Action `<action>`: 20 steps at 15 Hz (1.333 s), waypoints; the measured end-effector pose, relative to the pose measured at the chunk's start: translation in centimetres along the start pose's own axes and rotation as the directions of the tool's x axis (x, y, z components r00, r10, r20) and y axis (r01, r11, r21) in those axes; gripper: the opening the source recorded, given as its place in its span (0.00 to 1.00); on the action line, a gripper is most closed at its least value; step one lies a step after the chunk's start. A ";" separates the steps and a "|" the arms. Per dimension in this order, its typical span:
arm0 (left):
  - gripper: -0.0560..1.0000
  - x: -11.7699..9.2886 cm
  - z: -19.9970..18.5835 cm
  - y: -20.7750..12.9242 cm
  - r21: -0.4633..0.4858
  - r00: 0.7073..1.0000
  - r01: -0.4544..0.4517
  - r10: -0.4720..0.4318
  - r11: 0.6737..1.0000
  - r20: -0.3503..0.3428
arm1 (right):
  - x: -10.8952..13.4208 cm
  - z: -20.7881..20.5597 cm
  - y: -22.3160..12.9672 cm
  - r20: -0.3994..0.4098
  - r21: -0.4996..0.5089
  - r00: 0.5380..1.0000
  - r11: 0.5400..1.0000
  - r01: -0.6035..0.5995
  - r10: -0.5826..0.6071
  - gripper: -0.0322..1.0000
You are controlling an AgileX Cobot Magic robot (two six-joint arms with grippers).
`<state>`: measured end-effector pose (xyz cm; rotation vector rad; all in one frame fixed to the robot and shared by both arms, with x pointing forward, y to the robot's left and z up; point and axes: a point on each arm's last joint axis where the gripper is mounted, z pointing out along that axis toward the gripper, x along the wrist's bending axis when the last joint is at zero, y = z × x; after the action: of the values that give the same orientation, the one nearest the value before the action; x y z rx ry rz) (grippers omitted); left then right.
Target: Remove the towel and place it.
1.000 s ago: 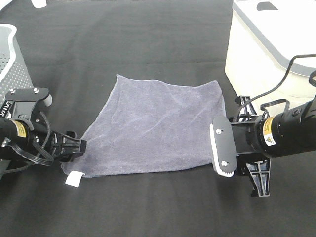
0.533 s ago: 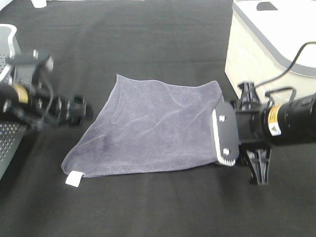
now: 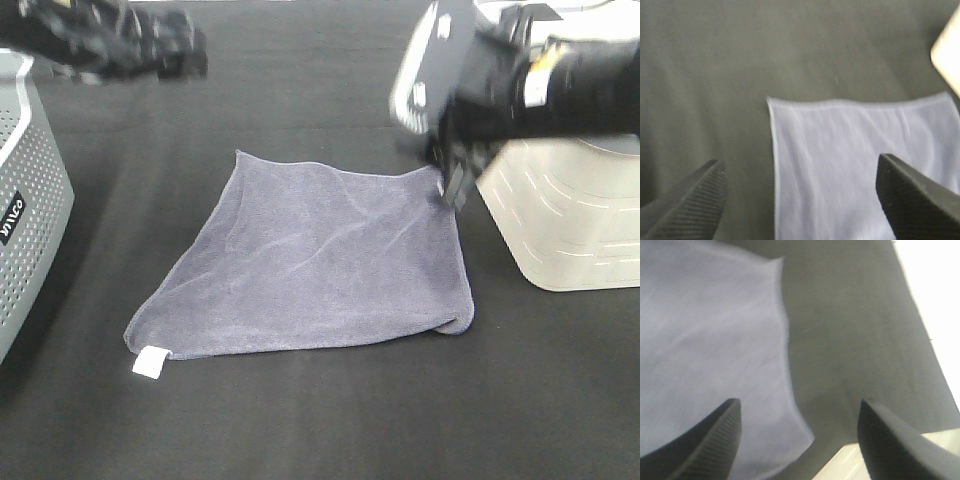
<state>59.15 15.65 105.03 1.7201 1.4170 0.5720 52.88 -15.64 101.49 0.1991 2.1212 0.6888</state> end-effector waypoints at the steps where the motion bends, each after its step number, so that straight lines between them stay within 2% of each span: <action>1: 0.77 0.4 -0.3 1.4 -0.020 1.000 0.005 -0.006 1.000 -0.014 | -1.4 0.0 0.9 0.050 -0.030 0.993 0.994 -0.105 0.106 0.67; 2: 0.77 1.2 -0.8 2.8 -0.040 0.999 0.012 -0.013 0.999 -0.035 | -2.7 -0.1 1.7 0.088 -0.062 0.971 0.974 -0.216 0.221 0.67; 3: 0.77 2.0 -1.3 4.0 -0.053 0.998 0.016 -0.019 0.998 -0.060 | -4.0 -0.2 2.4 0.121 -0.100 0.926 0.933 -0.346 0.357 0.67; 4: 0.77 2.7 -1.8 5.0 -0.057 0.996 0.026 -0.030 0.998 -0.080 | -5.7 -0.5 3.0 0.155 -0.152 0.852 0.864 -0.480 0.500 0.67; 6: 0.77 4.1 -2.9 6.9 -0.061 0.991 0.038 -0.045 0.997 -0.123 | -9.2 -1.2 3.1 0.187 -0.251 0.628 0.655 -0.713 0.755 0.67; 7: 0.77 4.8 -3.5 7.7 -0.061 0.988 0.042 -0.051 0.997 -0.145 | -10.8 -1.6 3.0 0.182 -0.284 0.542 0.572 -0.769 0.820 0.67; 8: 0.77 5.5 -4.2 8.5 -0.054 0.985 0.036 -0.044 0.998 -0.168 | -12.4 -2.2 3.0 0.164 -0.307 0.486 0.512 -0.802 0.859 0.66; 10: 0.77 6.7 -5.6 9.9 -0.020 0.980 0.016 -0.019 1.000 -0.199 | -14.7 -3.0 2.8 0.083 -0.290 0.419 0.424 -0.858 0.904 0.66; 12: 0.77 7.5 -7.0 11.1 -0.007 0.977 0.009 -0.010 1.000 -0.212 | -17.0 -3.5 2.6 -0.027 -0.215 0.354 0.340 -0.915 0.935 0.66; 13: 0.77 7.9 -7.7 11.6 -0.002 0.977 0.015 -0.015 1.000 -0.213 | -17.8 -3.6 2.3 -0.061 -0.155 0.338 0.325 -0.933 0.939 0.66; 14: 0.77 8.4 -8.3 11.9 0.010 0.977 0.022 -0.019 1.000 -0.212 | -18.5 -3.6 2.3 -0.074 -0.099 0.347 0.340 -0.935 0.935 0.66; 16: 0.77 9.3 -9.3 12.3 0.041 0.979 0.039 -0.030 0.998 -0.203 | -19.5 -3.6 2.7 -0.064 0.029 0.397 0.400 -0.916 0.915 0.66; 17: 0.77 9.8 -9.7 12.3 0.066 0.980 0.044 -0.030 0.997 -0.198 | -20.1 -3.9 2.9 -0.041 0.084 0.410 0.412 -0.907 0.911 0.66; 19: 0.77 10.7 -10.3 12.1 0.111 0.981 0.057 -0.035 0.992 -0.190 | -20.6 -4.6 2.5 0.051 0.206 0.464 0.445 -0.872 0.884 0.66; 20: 0.77 11.0 -10.3 11.6 0.154 0.982 0.079 -0.050 0.985 -0.185 | -20.5 -5.0 2.0 0.093 0.273 0.482 0.443 -0.854 0.871 0.66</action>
<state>60.88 28.88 118.65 1.7757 1.6807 0.6042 61.16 -23.73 119.28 1.5577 2.0655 0.9471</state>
